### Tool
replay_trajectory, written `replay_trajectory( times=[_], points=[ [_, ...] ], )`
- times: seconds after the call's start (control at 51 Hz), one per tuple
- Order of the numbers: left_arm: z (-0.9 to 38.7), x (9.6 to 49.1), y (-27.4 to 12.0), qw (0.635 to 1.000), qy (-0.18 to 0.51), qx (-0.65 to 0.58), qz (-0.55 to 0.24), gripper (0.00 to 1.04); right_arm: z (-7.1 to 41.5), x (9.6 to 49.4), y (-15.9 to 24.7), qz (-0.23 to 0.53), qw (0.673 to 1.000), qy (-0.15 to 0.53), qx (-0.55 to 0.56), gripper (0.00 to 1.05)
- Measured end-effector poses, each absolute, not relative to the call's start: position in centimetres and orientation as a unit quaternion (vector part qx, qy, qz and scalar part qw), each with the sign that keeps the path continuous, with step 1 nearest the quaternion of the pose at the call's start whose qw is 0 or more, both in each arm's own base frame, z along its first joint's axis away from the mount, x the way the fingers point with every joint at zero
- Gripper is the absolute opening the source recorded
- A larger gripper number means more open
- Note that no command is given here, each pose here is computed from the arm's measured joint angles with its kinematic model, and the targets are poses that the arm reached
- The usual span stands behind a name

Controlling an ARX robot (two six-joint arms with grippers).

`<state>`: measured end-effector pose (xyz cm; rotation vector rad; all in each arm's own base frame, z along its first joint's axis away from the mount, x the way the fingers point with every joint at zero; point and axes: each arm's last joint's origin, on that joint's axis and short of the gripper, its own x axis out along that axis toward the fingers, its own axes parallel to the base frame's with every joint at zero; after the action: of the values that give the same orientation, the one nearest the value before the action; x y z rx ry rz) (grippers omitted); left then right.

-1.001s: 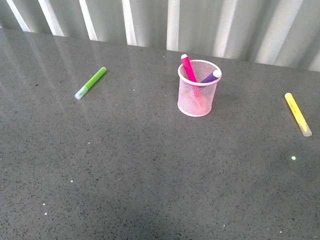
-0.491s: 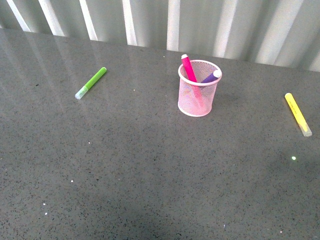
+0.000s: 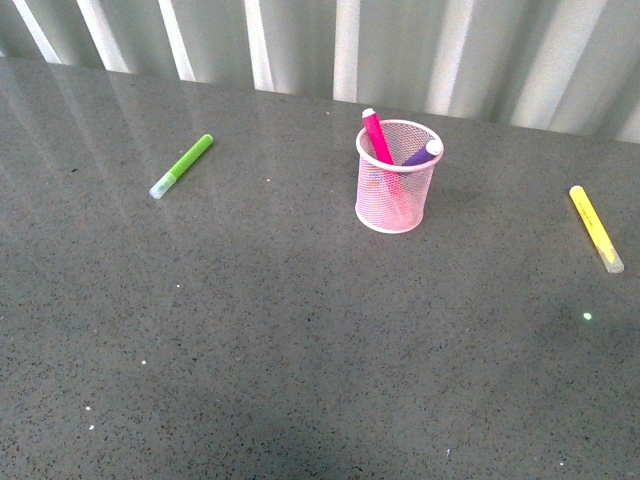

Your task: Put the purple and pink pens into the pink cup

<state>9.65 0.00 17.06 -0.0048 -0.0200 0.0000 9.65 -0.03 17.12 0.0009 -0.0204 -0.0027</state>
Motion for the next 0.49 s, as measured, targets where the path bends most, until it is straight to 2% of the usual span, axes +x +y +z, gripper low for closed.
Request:
replay_trajectory(
  times=[0.157, 0.196, 0.275, 0.491],
  points=[
    [17.05, 9.65, 0.0, 1.0, -0.01, -0.002, 0.0, 0.98, 17.12, 9.65, -0.03, -0.001, 1.0, -0.01, 0.0, 0.96],
    [17.06, 9.65, 0.0, 1.0, -0.01, -0.002, 0.0, 0.98, 17.12, 9.65, -0.03, -0.001, 1.0, -0.01, 0.001, 1.0],
    [17.05, 9.65, 0.0, 1.0, -0.01, -0.002, 0.0, 0.98, 17.12, 9.65, -0.03, -0.001, 1.0, -0.01, 0.001, 0.97],
    [17.06, 9.65, 0.0, 1.0, -0.01, -0.002, 0.0, 0.98, 17.12, 9.65, -0.03, -0.001, 1.0, -0.01, 0.001, 0.98]
  ],
)
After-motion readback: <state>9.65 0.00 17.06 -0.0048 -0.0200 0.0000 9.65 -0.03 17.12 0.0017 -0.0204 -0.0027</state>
